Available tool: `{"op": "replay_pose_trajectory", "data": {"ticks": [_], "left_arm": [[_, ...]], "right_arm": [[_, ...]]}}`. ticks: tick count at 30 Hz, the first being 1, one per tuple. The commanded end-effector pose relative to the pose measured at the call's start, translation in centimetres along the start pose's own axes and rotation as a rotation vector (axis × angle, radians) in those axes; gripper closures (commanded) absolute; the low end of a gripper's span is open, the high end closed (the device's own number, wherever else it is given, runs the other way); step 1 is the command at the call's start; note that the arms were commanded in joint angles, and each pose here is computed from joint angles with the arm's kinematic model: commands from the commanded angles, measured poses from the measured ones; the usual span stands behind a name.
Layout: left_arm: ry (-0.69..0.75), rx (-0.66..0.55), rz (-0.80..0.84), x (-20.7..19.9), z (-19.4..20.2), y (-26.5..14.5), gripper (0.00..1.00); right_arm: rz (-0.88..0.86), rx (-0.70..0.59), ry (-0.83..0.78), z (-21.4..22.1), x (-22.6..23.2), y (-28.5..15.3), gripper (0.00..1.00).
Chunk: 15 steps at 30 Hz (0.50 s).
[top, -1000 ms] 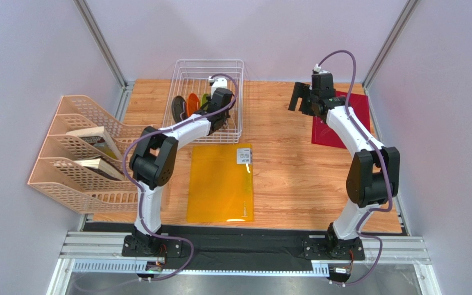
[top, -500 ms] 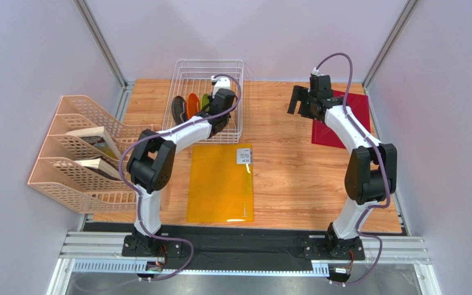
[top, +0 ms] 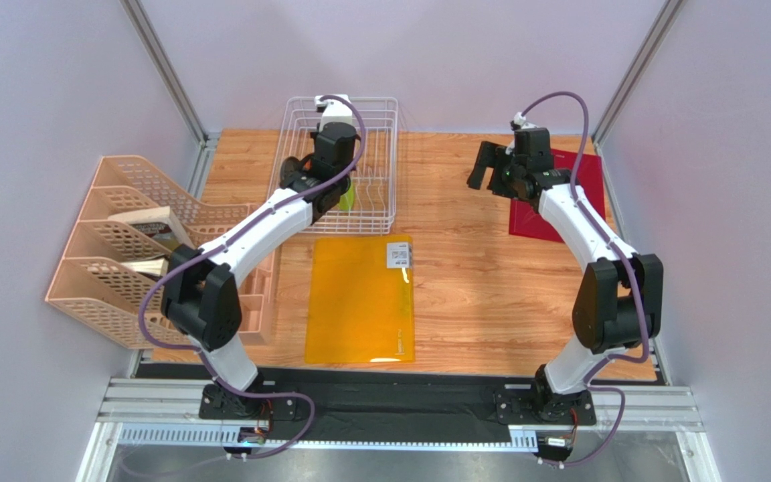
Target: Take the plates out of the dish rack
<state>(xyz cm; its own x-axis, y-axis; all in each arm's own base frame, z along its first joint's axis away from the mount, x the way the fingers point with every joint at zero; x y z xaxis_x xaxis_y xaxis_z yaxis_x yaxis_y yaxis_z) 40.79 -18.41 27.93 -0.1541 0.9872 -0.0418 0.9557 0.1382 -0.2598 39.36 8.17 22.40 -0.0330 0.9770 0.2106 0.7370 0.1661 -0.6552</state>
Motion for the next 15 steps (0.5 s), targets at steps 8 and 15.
{"op": "replay_pose_trajectory", "data": {"ticks": [8,15], "left_arm": [[-0.304,0.177,0.65,-4.0,-1.1,-7.4,1.0],[-0.499,0.274,0.958,-7.0,-0.3,-8.8,1.0]], "right_arm": [[-0.547,-0.146,0.096,0.0,5.2,-4.1,0.07],[-0.588,-0.122,0.134,1.8,5.2,-3.9,0.08]]}}
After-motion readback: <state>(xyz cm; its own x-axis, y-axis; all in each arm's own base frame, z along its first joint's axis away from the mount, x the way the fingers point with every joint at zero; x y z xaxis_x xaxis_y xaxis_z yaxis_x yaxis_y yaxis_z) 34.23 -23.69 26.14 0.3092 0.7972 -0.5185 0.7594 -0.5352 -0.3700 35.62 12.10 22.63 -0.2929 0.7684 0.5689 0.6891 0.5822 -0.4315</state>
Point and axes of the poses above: each gripper's point midway between its finger pads, its own y axis out along the fingers, its own x axis along the line the jaws close on, z = x × y, the point moved 8 cm from there along -y, back along the fingers, and after that the axes turned 7 degrees about -y, right-handed, at the moved point
